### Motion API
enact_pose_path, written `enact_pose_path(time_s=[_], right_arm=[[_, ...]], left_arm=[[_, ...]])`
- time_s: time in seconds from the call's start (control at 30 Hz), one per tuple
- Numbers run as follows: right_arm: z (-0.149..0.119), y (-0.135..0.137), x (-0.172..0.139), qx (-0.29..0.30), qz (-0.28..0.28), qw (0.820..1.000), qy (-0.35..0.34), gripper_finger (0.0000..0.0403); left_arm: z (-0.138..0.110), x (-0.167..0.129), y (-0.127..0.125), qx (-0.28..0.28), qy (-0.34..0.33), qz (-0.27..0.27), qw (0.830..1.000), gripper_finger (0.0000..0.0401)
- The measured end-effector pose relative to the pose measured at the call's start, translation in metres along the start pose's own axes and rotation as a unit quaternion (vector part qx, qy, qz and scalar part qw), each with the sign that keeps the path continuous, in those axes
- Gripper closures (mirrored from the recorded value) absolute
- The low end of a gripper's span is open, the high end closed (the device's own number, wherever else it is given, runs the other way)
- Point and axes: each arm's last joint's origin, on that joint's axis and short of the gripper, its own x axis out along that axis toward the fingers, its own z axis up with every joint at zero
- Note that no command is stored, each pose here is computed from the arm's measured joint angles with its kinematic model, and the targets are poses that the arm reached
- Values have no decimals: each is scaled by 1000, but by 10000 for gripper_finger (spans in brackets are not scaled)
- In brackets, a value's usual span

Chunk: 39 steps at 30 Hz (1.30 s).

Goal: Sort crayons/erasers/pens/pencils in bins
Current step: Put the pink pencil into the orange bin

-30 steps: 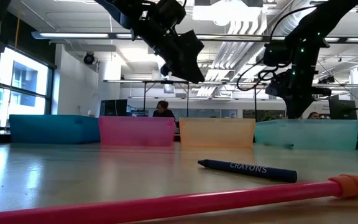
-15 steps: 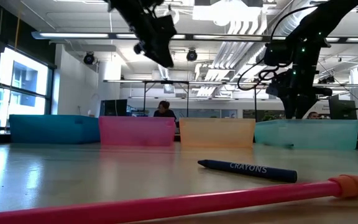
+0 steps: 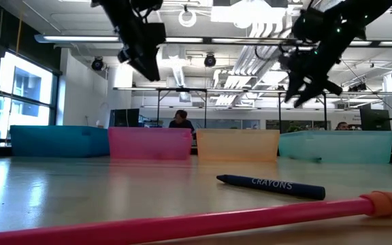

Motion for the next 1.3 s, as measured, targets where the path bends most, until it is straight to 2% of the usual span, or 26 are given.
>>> enact_pose_path(time_s=[0.13,0.3,0.47,0.6,0.73,0.87,1.1,1.3], right_arm=[[-1,25,-8,-16,71,996,-46,258],[-9,57,-16,-47,154,983,-83,258],[-21,81,-26,-59,199,972,-111,258],[-32,99,-37,-62,237,961,-127,258],[-37,119,-54,-69,244,955,-153,258],[-40,135,-62,-96,225,955,-165,258],[-52,163,-66,-141,195,967,-86,258],[-59,192,-70,-212,154,964,-33,258]], left_arm=[[-16,9,-13,14,27,-18,999,261],[-27,11,-25,33,48,-44,997,261],[-31,9,-31,64,62,-52,995,261],[-37,7,-32,64,94,-76,991,261],[-42,6,-33,66,124,-109,984,261],[-43,5,-34,65,130,-119,982,261],[-43,5,-34,65,131,-120,982,261],[-43,5,-34,64,133,-129,981,261]])
